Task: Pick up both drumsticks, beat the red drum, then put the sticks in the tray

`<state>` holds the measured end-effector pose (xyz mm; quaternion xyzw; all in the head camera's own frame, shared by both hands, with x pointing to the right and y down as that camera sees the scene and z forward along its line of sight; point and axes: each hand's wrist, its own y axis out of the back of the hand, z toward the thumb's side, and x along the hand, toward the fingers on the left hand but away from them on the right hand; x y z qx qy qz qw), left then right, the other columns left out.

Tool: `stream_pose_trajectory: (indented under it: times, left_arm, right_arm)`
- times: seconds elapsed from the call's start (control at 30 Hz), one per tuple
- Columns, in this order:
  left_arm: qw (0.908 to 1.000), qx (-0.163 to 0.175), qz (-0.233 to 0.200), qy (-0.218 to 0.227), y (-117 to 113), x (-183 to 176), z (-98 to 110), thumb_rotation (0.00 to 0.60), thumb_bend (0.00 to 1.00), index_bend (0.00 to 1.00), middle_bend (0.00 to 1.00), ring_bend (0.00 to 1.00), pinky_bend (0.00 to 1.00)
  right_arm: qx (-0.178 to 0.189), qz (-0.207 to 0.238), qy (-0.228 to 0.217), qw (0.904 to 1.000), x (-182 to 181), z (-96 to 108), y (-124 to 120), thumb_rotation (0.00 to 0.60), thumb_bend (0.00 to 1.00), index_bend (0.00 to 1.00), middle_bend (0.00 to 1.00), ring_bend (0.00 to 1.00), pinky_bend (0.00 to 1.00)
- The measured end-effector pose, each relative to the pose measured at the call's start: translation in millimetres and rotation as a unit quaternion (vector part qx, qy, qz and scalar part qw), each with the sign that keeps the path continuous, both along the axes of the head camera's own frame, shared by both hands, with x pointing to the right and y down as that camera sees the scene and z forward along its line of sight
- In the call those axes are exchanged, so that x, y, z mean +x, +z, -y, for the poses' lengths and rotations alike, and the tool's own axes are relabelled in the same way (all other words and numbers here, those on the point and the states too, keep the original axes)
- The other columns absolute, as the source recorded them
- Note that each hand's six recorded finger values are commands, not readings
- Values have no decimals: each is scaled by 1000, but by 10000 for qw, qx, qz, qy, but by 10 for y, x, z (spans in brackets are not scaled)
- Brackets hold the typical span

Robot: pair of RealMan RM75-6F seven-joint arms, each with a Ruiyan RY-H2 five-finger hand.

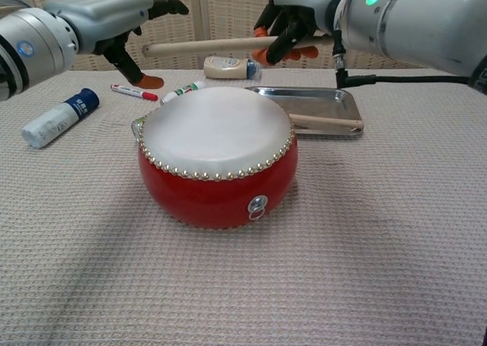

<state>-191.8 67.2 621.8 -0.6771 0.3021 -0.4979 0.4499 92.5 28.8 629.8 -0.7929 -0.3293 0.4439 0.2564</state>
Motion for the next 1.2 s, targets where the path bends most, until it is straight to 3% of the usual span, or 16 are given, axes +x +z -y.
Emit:
stream_pose_trajectory:
  times: [0.27,0.6,0.9,1.2]
  left_arm:
    - [9995,31,-56,-295,-57,-339,55,600,292,0,0,0,207]
    - [9979,199,-231,-572,-212,-672,24,600,292,0,0,0,208]
    - [9975,165,-304,-618,-253,-808,-45,600,291,0,0,0,208]
    - [9972,71,-368,-640,-228,-853,-69,600,290,0,0,0,208]
  right_arm:
    - [102,-397,352,9985,620,195,7,600,489,1000,835,777,865]
    - [-52,-1110,613,9919,1228,408,459,600,489,1000,835,771,864]
    - [-294,-1626,620,9843,1430,410,1026,600,489,1000,835,749,864]
    - [-362,-1939,510,9790,1366,354,1392,600,489,981,835,718,864]
